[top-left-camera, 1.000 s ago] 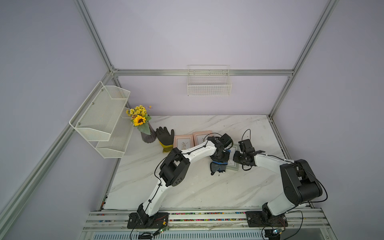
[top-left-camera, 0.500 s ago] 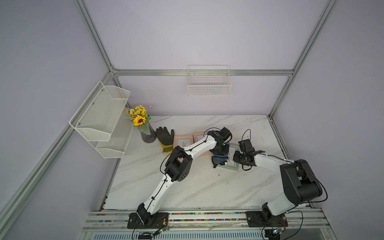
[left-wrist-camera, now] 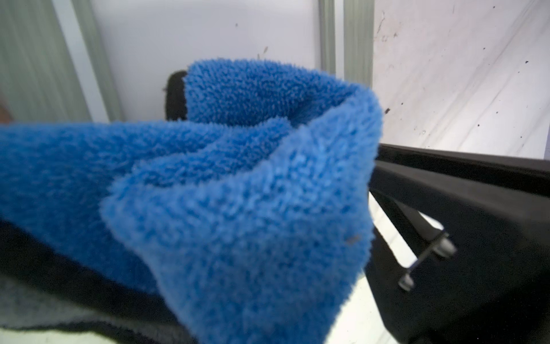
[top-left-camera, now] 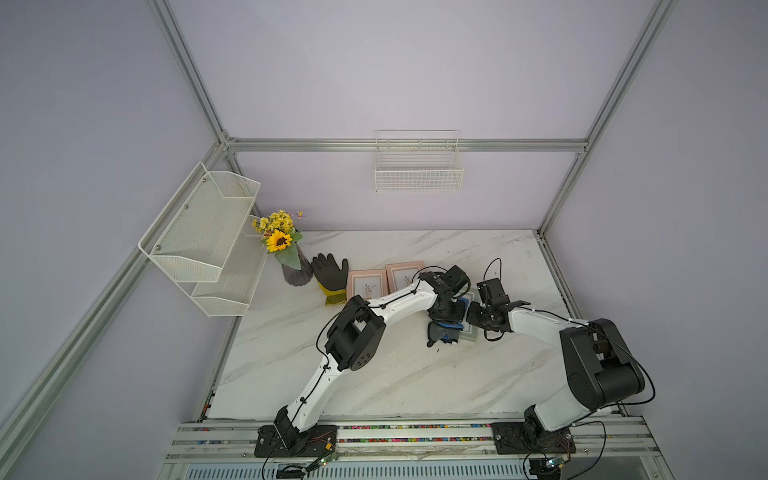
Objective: Wipe the picture frame with a cloth
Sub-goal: Wipe the dirt from the picture frame, then move the picture frame to the center of the board.
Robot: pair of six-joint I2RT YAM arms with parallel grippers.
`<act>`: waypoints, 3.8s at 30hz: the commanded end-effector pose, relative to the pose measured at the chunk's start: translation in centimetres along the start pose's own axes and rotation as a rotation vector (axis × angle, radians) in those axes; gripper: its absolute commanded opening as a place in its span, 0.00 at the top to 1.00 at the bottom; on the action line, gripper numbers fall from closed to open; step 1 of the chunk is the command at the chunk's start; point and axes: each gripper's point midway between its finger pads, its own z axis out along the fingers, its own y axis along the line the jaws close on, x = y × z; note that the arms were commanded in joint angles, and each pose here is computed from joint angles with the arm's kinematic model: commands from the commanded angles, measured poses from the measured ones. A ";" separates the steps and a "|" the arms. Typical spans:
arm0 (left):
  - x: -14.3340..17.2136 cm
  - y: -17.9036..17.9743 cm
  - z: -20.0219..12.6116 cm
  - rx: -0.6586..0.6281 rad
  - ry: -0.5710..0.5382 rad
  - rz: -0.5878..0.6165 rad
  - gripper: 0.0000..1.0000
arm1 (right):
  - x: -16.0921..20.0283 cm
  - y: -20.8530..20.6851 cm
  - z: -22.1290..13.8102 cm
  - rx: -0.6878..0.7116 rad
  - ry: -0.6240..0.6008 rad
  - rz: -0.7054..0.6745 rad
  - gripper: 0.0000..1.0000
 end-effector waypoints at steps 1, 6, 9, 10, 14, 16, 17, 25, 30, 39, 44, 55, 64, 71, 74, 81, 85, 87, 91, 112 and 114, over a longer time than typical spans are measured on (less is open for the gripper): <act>1.0 2.6 -0.4 -0.060 0.040 -0.040 0.92 | 0.8 -1.3 0.2 0.047 0.018 0.021 0.82; 0.6 9.2 -2.8 -0.207 0.008 -0.095 0.92 | 0.7 -1.3 0.2 0.051 0.016 0.021 0.82; 0.6 9.7 -3.1 -0.205 0.013 -0.089 0.92 | 0.7 -1.3 0.1 0.050 0.014 0.019 0.82; 0.6 8.9 -2.9 -0.183 0.018 -0.076 0.92 | 0.7 -1.3 0.1 0.051 0.015 0.020 0.82; 0.2 5.2 -1.5 -0.118 0.025 -0.022 0.92 | 0.6 -1.3 0.0 0.050 0.013 0.021 0.82; -0.5 4.1 -0.6 -0.091 0.028 -0.021 0.92 | 0.7 -1.3 0.1 0.052 0.017 0.020 0.82; -1.3 3.7 -0.3 -0.084 0.020 -0.020 0.92 | 0.7 -1.3 0.1 0.050 0.018 0.020 0.82; -8.3 6.6 0.6 -0.155 -0.114 -0.046 0.91 | 0.9 -1.4 0.0 0.046 0.019 0.021 0.82; -10.8 6.9 -1.4 -0.149 -0.196 -0.027 0.90 | 0.9 -1.3 0.0 0.047 0.019 0.019 0.82; -2.4 5.2 -0.5 -0.142 -0.029 0.029 0.91 | 0.5 -1.5 0.1 0.064 0.010 0.014 0.82; 2.4 5.0 -1.4 -0.144 0.032 0.024 0.91 | 0.2 -1.5 0.3 0.067 0.008 0.013 0.82; 2.3 0.0 0.6 0.025 0.052 0.010 0.91 | 0.3 -1.0 0.2 0.042 0.015 0.018 0.82; 1.5 -2.4 1.7 0.066 0.058 0.016 0.91 | 0.6 -1.2 0.1 0.044 0.014 0.026 0.82; 1.4 6.2 -1.2 -0.136 0.013 -0.049 0.91 | 0.6 -1.4 0.1 0.054 0.012 0.025 0.82; 1.4 8.4 -2.4 -0.177 0.000 -0.060 0.91 | 0.5 -1.4 0.1 0.052 0.011 0.025 0.82; 1.2 2.6 -0.9 -0.076 0.007 0.021 0.91 | 0.5 -1.5 0.1 0.061 0.008 0.026 0.82; 1.1 -1.2 1.4 0.007 0.035 0.048 0.91 | 0.2 -1.6 0.0 0.067 0.001 0.033 0.81; 0.8 -2.0 2.2 0.039 0.045 0.048 0.91 | 0.2 -1.7 0.0 0.068 0.000 0.037 0.81; -0.9 -1.3 2.2 0.012 0.023 0.048 0.91 | 0.1 -1.7 -0.1 0.066 -0.002 0.040 0.81; -4.4 3.1 -13.6 0.042 -0.347 0.103 0.92 | -5.8 -0.9 -0.7 0.036 -0.090 0.077 0.80; -3.8 2.8 -15.3 0.083 -0.402 0.122 0.92 | -6.9 -0.5 -1.3 0.025 -0.113 0.078 0.72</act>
